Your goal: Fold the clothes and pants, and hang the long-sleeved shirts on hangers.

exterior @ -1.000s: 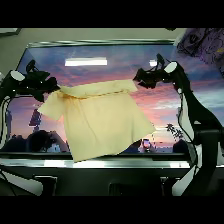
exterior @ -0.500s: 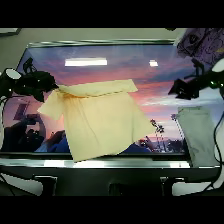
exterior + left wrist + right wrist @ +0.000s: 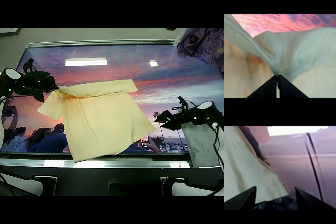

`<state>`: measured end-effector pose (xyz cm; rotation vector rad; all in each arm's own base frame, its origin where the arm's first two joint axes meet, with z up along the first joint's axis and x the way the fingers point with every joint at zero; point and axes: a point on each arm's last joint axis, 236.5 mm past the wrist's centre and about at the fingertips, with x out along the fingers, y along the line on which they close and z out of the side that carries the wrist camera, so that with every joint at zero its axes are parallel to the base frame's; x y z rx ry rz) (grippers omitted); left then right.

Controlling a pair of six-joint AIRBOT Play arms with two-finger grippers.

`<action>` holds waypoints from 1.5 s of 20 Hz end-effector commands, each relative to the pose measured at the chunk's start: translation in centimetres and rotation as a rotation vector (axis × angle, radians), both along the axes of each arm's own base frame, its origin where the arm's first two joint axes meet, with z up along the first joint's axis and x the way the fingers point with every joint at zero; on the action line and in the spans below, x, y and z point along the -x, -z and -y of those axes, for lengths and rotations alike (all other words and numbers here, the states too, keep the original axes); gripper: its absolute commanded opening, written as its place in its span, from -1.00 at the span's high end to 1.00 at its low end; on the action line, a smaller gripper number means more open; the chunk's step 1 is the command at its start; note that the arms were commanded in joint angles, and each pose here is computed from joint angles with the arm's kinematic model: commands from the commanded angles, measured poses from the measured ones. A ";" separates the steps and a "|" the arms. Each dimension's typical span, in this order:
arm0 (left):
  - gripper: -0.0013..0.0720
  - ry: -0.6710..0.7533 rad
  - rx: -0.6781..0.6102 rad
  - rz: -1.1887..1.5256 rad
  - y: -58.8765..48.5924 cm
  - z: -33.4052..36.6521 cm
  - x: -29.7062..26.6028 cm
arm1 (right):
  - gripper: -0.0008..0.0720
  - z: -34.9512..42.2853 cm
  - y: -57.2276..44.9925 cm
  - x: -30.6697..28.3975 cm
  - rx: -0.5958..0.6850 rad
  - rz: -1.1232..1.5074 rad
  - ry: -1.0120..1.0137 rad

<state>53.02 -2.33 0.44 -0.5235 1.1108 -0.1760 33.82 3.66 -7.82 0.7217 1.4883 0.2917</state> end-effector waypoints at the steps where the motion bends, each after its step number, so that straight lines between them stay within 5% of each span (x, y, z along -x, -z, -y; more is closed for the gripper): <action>1: 0.92 0.000 0.000 -0.001 0.0 0.0 0.0 | -0.54 -2.6 1.8 0.4 -0.002 0.033 -0.023; 5: 0.92 0.001 0.000 -0.001 0.0 0.0 0.0 | -0.35 -4.7 2.1 0.3 0.017 0.036 -0.059; 6: 0.92 0.001 0.000 -0.001 0.0 0.0 0.0 | -0.16 -5.1 2.0 0.4 0.015 0.035 -0.071; 9: 0.92 0.002 0.001 -0.003 0.0 0.0 0.1 | 0.89 -5.8 1.2 0.1 -0.022 0.038 -0.061; 12: 0.92 0.010 0.003 -0.015 0.1 0.1 0.4 | 0.90 -3.8 -1.2 -3.7 0.066 0.114 -0.028; 17: 0.92 0.013 0.005 -0.023 0.2 0.2 0.5 | 0.90 5.8 -12.1 -16.3 0.429 0.432 0.212; 20: 0.92 0.016 0.006 -0.025 0.3 0.4 0.6 | 0.90 7.2 -17.8 -22.6 0.417 0.586 0.326; 25: 0.92 0.039 0.011 -0.042 1.0 1.9 0.7 | 0.88 3.9 -15.2 -26.7 0.195 0.519 0.381; 28: 0.92 0.049 0.016 -0.053 1.4 2.9 0.7 | -0.02 2.6 -12.8 -23.9 0.172 0.388 0.278; 30: 0.92 0.054 0.016 -0.053 1.4 3.2 0.8 | -0.04 3.4 -12.7 -20.3 0.215 0.332 0.121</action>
